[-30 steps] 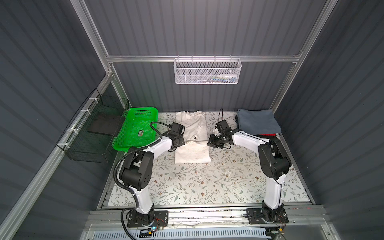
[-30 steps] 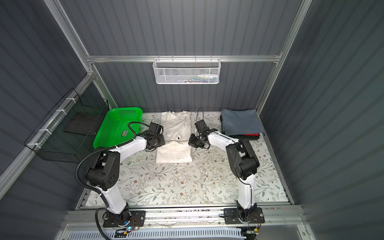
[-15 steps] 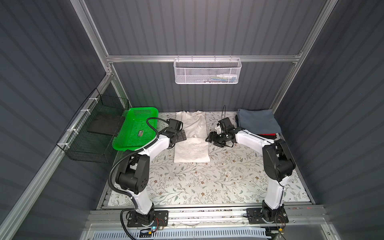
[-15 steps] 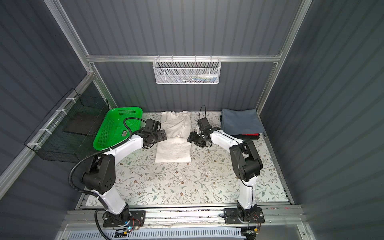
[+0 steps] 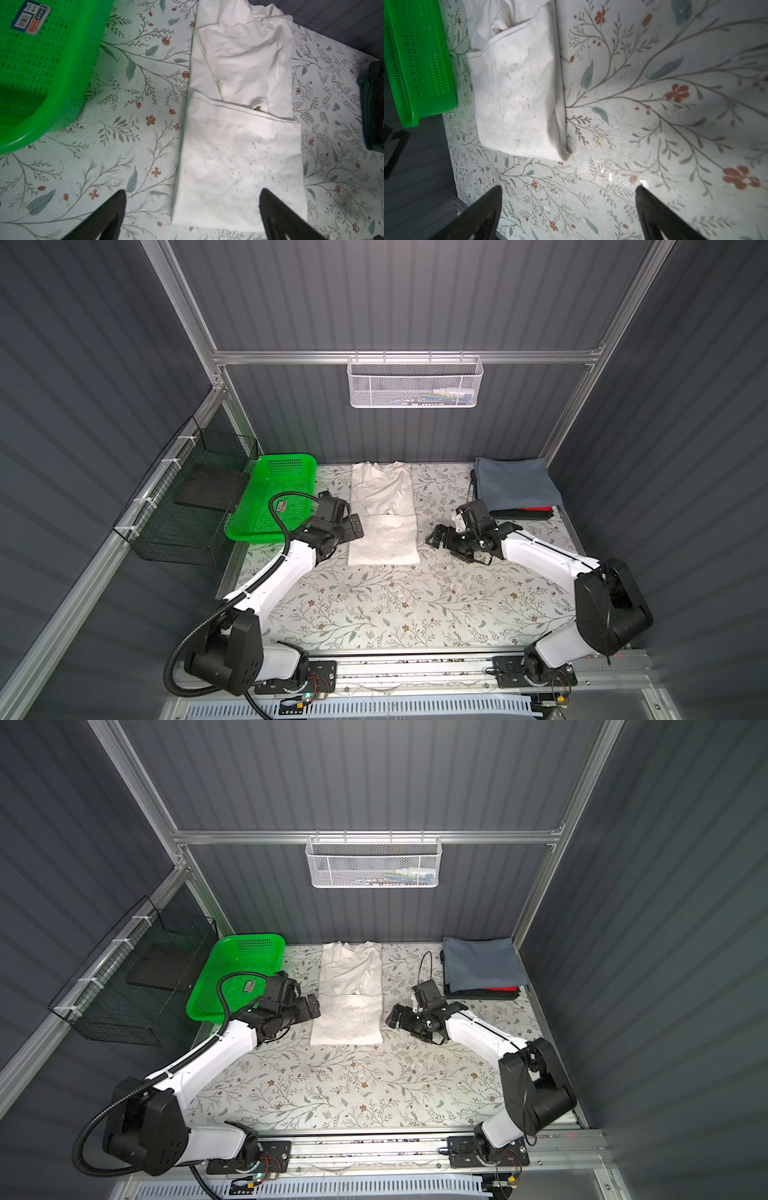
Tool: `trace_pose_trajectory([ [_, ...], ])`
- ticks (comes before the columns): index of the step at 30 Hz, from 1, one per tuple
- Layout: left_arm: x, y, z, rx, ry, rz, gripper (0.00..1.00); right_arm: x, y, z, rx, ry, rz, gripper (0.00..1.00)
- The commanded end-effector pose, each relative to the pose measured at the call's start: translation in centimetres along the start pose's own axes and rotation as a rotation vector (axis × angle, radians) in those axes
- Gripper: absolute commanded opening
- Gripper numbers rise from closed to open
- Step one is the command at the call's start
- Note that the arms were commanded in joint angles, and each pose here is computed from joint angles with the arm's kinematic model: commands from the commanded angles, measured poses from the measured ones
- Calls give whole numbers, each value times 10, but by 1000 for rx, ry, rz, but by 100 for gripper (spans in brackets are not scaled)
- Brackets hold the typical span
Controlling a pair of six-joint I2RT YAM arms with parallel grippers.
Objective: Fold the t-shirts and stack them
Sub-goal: 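Open both grippers and draw them back toward the robot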
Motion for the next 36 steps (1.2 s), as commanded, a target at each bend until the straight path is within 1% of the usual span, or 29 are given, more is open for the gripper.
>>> trace_pose_trajectory([
  [1, 12, 8, 14, -4, 50, 25, 100, 10, -7, 11, -39, -33, 6, 99],
  [4, 18, 15, 26, 2, 67, 25, 100, 15, -17, 25, -71, -48, 4, 99],
  [9, 16, 26, 44, 33, 105, 19, 100, 15, -26, 40, -128, -45, -26, 99],
  [16, 14, 38, 64, 69, 129, 15, 100, 8, -28, 57, -152, -29, -41, 99],
  [21, 4, 43, 77, 64, 169, -2, 100, -2, -25, 58, -170, -3, -89, 99],
  [24, -1, 46, 86, 78, 194, 0, 100, -9, -24, 57, -175, -2, -94, 99],
  [28, -7, 49, 94, 105, 204, 17, 100, -17, -20, 56, -176, 10, -92, 99],
  [34, -9, 46, 94, 146, 197, 45, 100, -35, -9, 51, -163, 20, -112, 99],
  [36, -10, 47, 97, 170, 201, 51, 99, -42, -4, 52, -159, 64, -152, 99],
])
Point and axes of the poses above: each gripper's point midway between its finger pads, its own x axis back along the fingers, its own y axis along the line the jaws close on, z = x × y, the point moved 8 cm from there along x, back along the fingers, and after that the axes turned 4 degrees about x, right-handed, at the moved point
